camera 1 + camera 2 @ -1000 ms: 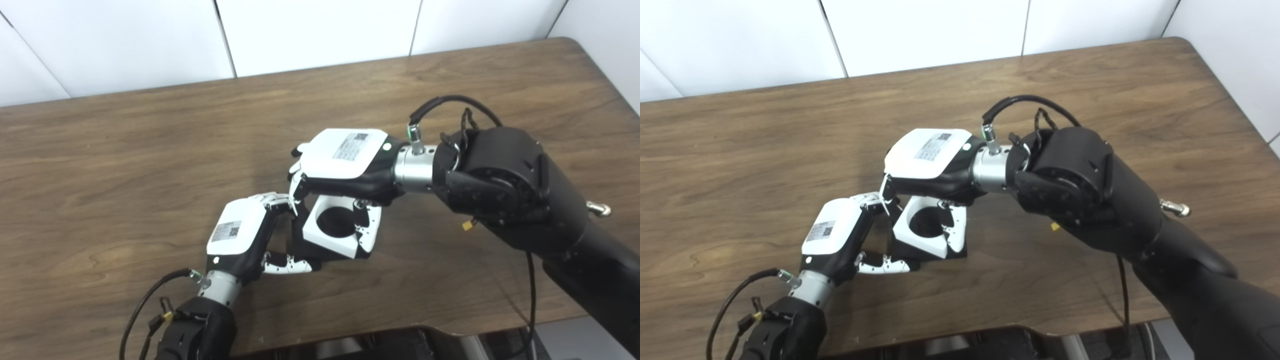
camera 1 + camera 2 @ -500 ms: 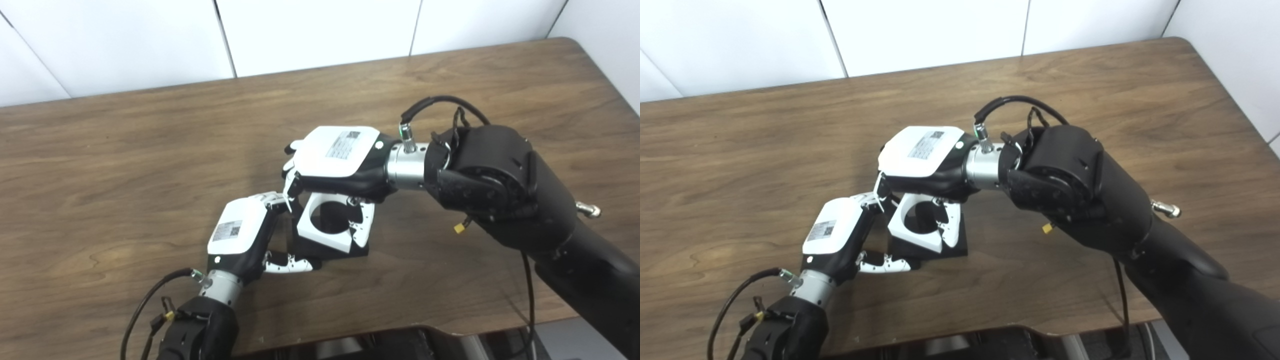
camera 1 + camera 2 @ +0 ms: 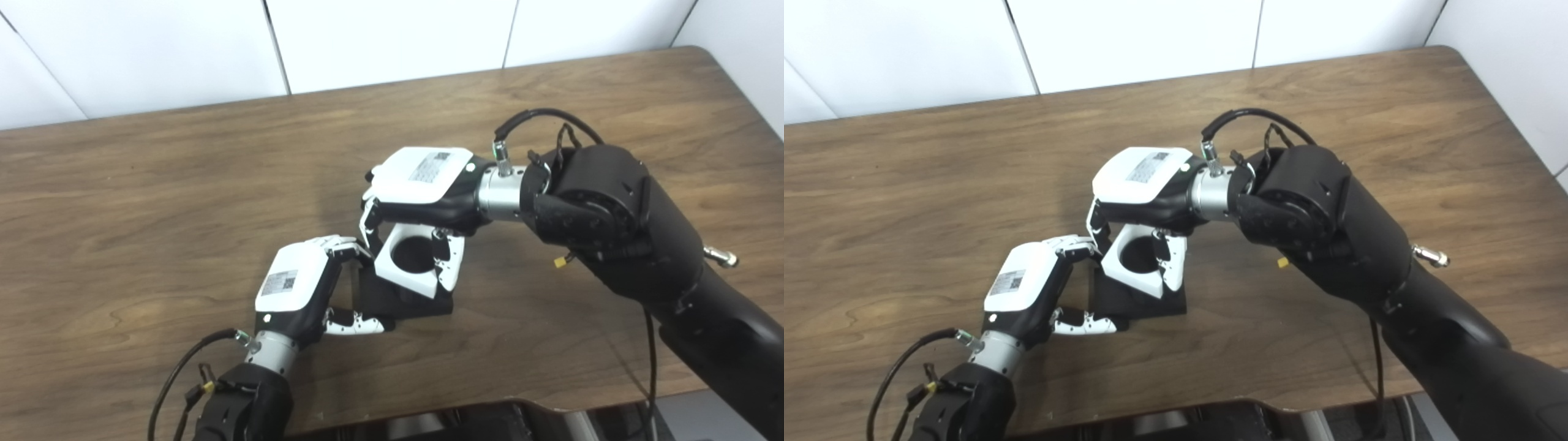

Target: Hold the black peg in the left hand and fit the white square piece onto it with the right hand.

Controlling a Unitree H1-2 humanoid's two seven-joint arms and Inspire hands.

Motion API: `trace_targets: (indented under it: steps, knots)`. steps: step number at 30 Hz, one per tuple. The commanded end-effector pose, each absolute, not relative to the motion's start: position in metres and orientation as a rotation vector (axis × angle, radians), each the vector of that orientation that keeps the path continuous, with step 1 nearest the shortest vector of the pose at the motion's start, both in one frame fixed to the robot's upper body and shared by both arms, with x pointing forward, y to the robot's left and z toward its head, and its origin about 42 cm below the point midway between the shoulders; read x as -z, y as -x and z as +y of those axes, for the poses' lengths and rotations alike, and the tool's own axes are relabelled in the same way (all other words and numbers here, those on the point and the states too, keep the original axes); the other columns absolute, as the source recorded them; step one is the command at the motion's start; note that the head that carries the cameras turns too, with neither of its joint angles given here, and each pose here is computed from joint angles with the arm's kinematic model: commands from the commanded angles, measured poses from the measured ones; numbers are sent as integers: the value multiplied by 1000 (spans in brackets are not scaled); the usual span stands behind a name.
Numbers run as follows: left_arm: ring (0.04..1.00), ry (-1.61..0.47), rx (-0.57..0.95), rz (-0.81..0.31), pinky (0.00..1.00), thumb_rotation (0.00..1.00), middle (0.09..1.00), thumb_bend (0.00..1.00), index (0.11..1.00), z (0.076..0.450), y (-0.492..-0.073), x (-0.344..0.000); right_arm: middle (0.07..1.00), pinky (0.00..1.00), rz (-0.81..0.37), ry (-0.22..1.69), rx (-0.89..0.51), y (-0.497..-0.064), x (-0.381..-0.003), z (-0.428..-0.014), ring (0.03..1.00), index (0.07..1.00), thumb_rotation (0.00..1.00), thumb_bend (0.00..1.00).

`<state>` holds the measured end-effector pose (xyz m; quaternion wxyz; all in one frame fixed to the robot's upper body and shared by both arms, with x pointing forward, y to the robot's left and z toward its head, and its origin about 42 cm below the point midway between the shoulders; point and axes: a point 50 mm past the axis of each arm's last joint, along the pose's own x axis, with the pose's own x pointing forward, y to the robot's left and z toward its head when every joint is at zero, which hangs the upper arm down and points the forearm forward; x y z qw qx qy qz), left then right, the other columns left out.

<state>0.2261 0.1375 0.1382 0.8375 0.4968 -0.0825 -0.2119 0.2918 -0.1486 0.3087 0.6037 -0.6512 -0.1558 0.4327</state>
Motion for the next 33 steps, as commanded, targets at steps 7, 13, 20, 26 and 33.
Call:
trace_targets:
  steps: [7, 13, 20, 26, 33]
  knots:
    - [834, -1044, 469, -181, 841, 56, 781, 505, 490, 134, -225, -140, 732, 962, -413, 1535, -935, -301, -323, -153, 870, 482, 135, 524]
    - [838, -1044, 470, -177, 844, 56, 785, 504, 490, 134, -225, -140, 736, 966, -396, 1528, -936, -302, -320, -155, 873, 482, 134, 523]
    - [837, -1045, 469, -173, 862, 56, 783, 504, 490, 133, -225, -141, 734, 946, -408, 1549, -938, -303, -318, -156, 868, 487, 141, 525]
    - [834, -1049, 467, -177, 853, 56, 780, 505, 490, 133, -226, -140, 755, 945, -392, 1577, -938, -304, -322, -153, 877, 672, 341, 994]
    - [834, -1051, 470, -171, 856, 56, 782, 505, 490, 133, -225, -140, 780, 964, -372, 1549, -930, -304, -330, -156, 888, 695, 394, 1000]
